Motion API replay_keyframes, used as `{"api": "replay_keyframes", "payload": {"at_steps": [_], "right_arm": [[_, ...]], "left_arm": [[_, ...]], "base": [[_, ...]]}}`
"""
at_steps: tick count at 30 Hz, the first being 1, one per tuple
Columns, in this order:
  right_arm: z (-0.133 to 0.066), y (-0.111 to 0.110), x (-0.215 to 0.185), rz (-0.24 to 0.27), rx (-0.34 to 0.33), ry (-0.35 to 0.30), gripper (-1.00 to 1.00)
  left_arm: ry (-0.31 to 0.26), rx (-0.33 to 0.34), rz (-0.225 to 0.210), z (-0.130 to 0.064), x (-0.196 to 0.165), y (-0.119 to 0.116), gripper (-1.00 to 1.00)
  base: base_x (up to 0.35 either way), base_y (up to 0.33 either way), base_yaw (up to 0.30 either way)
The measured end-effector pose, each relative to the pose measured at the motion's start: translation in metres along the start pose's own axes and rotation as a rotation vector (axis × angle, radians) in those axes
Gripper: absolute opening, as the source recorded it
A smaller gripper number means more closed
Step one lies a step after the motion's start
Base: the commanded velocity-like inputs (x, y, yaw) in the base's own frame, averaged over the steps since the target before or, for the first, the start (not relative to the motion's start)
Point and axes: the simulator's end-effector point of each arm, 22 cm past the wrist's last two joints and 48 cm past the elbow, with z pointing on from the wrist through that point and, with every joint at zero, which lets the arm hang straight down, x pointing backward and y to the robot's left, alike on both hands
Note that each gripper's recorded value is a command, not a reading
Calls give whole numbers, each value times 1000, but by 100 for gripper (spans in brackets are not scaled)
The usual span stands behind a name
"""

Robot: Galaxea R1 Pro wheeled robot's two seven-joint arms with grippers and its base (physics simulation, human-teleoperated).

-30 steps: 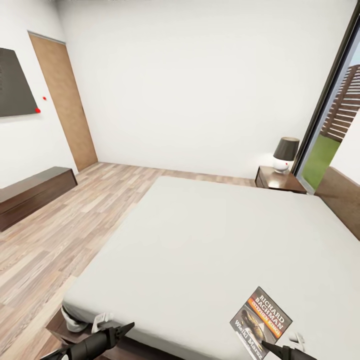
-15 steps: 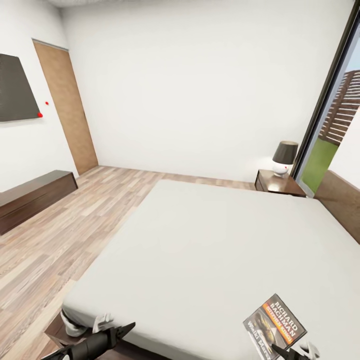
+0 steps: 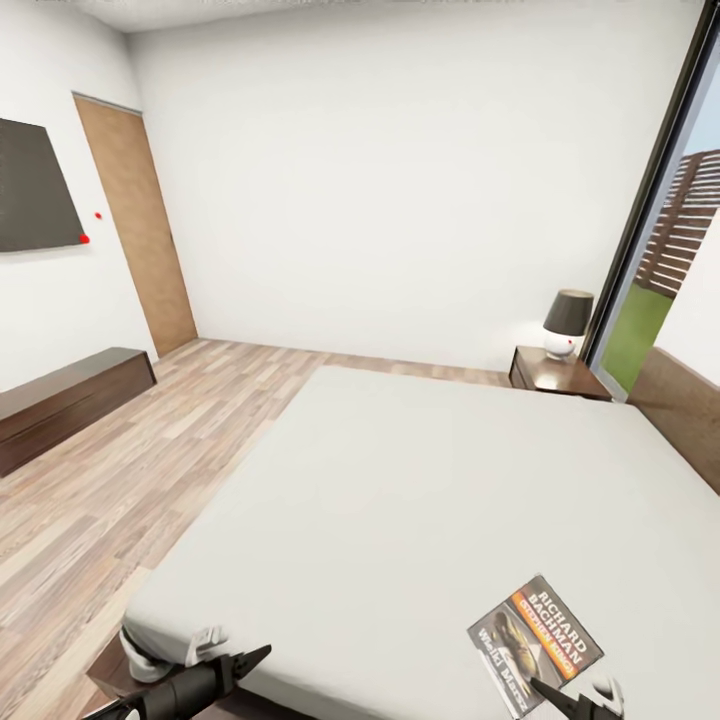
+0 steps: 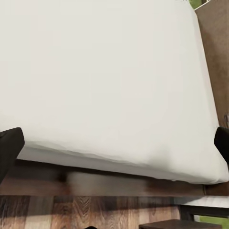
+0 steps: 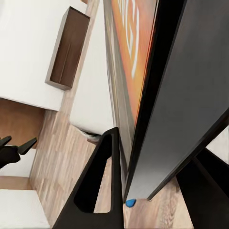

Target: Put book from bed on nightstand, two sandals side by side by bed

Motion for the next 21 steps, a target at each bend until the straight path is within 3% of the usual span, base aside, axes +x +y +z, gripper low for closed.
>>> {"api": "replay_keyframes", "payload": {"at_steps": [21], "right_arm": [[0,11,-5,-19,-34,-9,-100]], "left_arm": [[-13,7,12,-1,-7,-5,100]], "base": [[0,0,11]]}}
